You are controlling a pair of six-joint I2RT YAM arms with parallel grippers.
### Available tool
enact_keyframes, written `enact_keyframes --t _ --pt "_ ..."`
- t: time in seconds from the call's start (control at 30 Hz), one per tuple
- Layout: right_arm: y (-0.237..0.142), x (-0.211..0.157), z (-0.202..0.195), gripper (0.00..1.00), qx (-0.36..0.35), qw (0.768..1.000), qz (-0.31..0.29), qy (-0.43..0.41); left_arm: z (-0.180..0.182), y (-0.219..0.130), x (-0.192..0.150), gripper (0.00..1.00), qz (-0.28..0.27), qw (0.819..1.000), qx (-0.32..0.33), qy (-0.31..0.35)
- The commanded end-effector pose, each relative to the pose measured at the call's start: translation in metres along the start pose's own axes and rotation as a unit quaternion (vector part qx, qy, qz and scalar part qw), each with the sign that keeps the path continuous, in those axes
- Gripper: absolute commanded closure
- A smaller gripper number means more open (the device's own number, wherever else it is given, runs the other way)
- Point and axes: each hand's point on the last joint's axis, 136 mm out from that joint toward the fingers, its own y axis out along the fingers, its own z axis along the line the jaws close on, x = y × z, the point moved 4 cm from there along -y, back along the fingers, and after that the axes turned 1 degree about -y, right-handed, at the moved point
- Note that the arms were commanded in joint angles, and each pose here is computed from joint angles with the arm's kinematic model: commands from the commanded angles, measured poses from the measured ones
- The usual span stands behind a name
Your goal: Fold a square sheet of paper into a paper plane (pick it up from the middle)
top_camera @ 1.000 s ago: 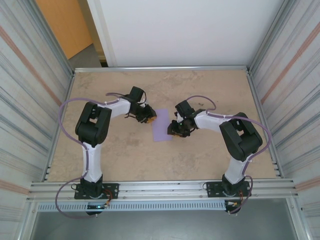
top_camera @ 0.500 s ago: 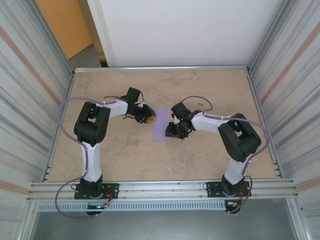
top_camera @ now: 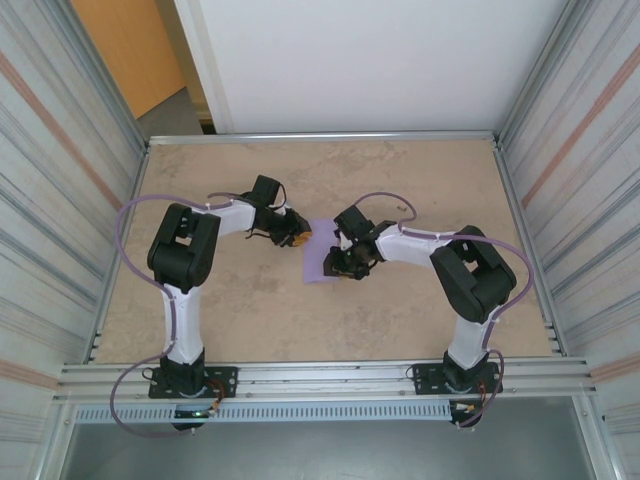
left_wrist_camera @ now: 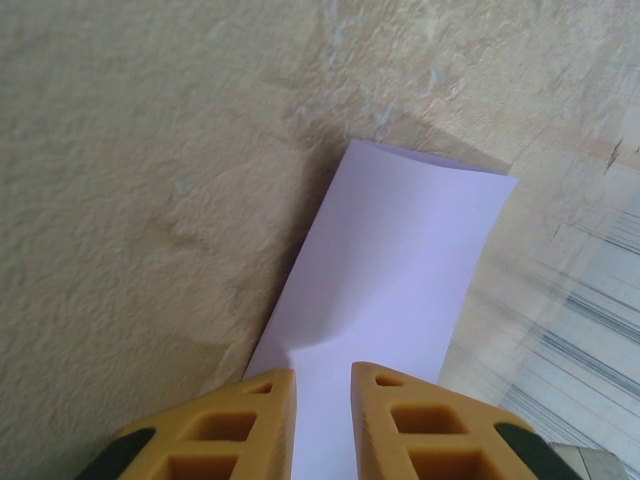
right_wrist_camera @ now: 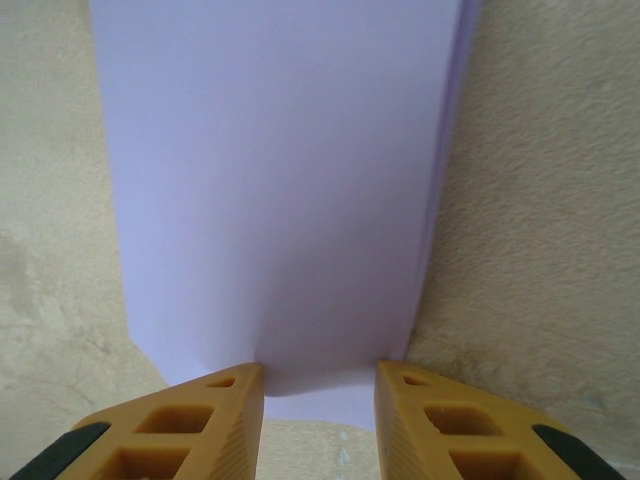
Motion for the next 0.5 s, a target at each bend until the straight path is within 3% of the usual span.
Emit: enact_keyframes --t 0.0,0.23,0.47 --pt "-0.001 0.008 0.007 0.64 0.041 0.999 -0.002 0.012 0.063 0.023 -0.014 0.78 0.02 0.994 0.093 -0.061" --pt "0.001 0.015 0.01 0.62 0.061 0.998 -0.006 0.016 0.063 0.023 -0.015 0.78 0.021 0.994 0.093 -0.06" --pt "-0.01 0.025 -0.007 0.61 0.024 0.999 -0.034 0.029 0.059 0.021 -0.015 0.78 0.021 0.995 0.088 -0.052"
